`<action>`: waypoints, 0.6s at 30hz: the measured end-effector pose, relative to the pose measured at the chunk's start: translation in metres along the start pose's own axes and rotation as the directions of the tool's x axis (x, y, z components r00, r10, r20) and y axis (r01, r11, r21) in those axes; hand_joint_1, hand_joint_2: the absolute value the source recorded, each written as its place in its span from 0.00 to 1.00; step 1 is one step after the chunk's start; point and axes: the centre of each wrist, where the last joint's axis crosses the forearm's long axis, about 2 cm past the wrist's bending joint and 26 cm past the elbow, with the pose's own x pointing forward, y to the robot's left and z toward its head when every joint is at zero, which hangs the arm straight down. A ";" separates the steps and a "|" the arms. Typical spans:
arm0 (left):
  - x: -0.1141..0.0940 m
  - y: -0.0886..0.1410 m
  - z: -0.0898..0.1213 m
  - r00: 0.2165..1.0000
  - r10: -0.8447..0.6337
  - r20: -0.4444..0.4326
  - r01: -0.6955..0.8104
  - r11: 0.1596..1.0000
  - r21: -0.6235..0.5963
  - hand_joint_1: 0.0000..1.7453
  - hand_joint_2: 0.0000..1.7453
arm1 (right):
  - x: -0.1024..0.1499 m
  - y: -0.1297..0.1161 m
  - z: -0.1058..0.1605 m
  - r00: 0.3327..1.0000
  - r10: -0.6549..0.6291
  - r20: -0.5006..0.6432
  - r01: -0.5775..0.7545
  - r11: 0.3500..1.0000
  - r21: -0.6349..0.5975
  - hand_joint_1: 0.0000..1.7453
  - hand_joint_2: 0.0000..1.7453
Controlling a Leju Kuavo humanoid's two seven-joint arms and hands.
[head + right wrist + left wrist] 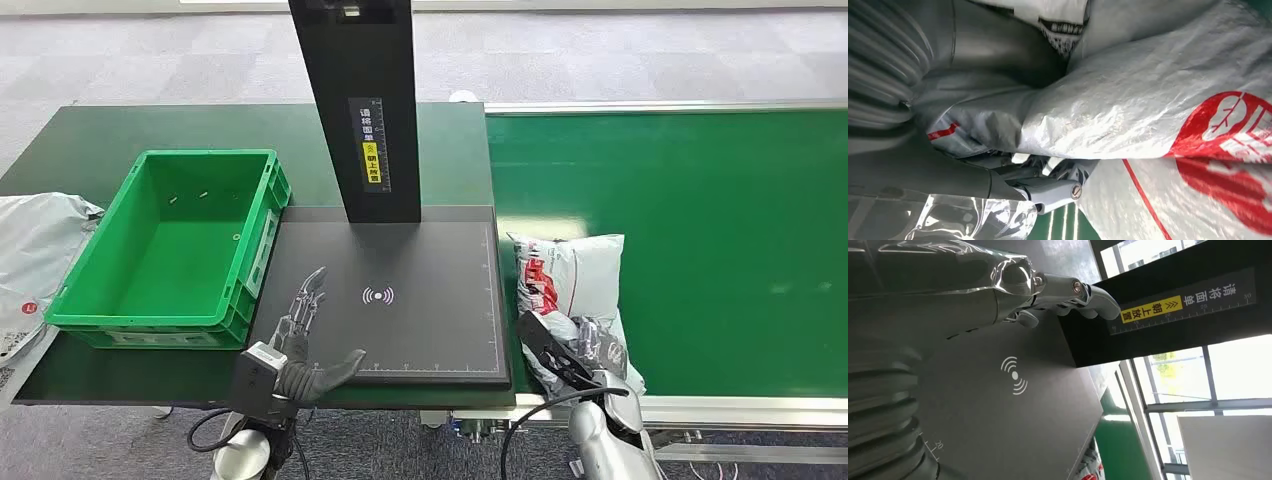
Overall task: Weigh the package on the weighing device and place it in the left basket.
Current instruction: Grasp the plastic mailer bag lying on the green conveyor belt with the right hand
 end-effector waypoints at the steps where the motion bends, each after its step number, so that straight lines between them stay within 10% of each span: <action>1: 0.000 0.000 0.000 1.000 0.000 -0.001 0.000 1.000 0.001 0.00 1.00 | 0.000 0.000 0.000 1.000 -0.005 0.002 0.005 1.000 -0.005 1.00 1.00; 18: 0.001 0.000 0.005 1.000 0.001 -0.010 -0.001 1.000 0.009 0.00 1.00 | 0.001 -0.008 0.007 0.981 -0.165 0.098 0.173 0.982 -0.077 1.00 1.00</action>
